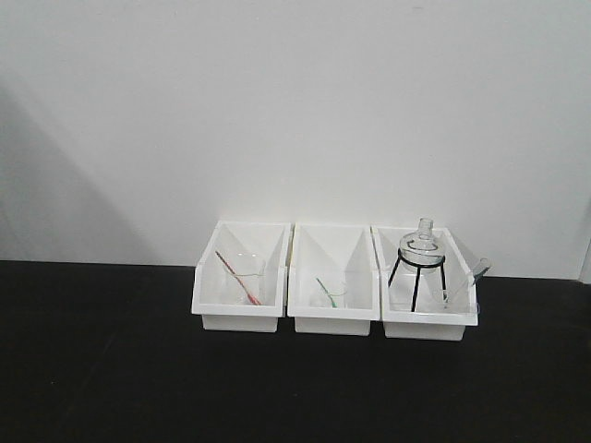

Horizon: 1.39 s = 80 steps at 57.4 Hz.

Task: Pick beaker and place in left cabinet
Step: 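Reach the right gripper into the bin and grasp the clear glass beaker, then lift the beaker out of the bin with the right gripper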

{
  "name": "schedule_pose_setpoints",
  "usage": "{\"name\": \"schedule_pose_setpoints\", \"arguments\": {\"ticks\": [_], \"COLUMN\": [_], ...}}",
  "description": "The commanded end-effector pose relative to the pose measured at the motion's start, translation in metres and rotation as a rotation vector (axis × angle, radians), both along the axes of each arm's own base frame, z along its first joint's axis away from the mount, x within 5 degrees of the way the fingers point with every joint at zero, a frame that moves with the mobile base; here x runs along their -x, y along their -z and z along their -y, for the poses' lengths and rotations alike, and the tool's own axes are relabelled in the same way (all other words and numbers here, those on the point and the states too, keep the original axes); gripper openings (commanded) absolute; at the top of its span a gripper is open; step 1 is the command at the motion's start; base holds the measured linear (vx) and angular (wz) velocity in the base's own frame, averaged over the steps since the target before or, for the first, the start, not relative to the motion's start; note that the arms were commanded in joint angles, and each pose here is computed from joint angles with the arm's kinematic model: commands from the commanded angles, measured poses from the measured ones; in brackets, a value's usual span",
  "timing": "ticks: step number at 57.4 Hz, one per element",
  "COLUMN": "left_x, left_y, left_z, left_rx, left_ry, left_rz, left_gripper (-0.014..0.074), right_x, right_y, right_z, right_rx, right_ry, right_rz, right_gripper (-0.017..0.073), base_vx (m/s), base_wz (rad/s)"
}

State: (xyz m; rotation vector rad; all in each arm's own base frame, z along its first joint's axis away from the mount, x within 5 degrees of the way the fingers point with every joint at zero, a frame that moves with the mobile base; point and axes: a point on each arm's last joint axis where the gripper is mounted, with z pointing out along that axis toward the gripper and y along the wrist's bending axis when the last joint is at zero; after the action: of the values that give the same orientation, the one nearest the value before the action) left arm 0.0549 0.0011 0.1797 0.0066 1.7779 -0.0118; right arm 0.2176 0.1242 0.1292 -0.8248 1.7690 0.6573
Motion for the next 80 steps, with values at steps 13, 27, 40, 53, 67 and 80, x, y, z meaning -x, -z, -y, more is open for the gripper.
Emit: {"name": "schedule_pose_setpoints", "arguments": {"ticks": [13,27,40,53,67,80], "left_x": [0.000,0.000,0.000,0.000,0.000,0.000], "left_y": [-0.011,-0.011,-0.011,-0.011,-0.011,-0.011], "left_z": [0.001,0.001,0.001,0.001,0.001,0.001], "left_rx": [0.011,0.011,0.011,0.011,0.011,0.011], "left_ry": [0.015,0.015,0.015,0.015,0.015,0.015], "left_rz": [0.108,0.108,0.108,0.108,0.108,0.108], "left_gripper": [0.0004,0.0004,0.0004,0.0004,0.0004,0.0004], "right_x": [-0.025,-0.051,-0.066,-0.073,-0.072,-0.068], "right_y": [0.004,0.011,0.016,0.019,0.021,0.017], "right_z": [-0.030,-0.042,-0.049,-0.053,-0.054,-0.056], "right_rx": [-0.081,-0.092,-0.134,-0.183,-0.215,-0.213], "right_ry": [-0.048,-0.055,-0.061,-0.071,-0.066,-0.106], "right_rz": [0.059,0.078,0.080,0.105,0.055,0.028], "right_gripper": [0.0599,0.0592,0.0592,0.0592,0.0489,0.0306], "base_vx": [0.00,0.00,0.00,0.00,0.00,0.00], "base_wz": [0.00,0.00,0.00,0.00,0.00,0.00]}}
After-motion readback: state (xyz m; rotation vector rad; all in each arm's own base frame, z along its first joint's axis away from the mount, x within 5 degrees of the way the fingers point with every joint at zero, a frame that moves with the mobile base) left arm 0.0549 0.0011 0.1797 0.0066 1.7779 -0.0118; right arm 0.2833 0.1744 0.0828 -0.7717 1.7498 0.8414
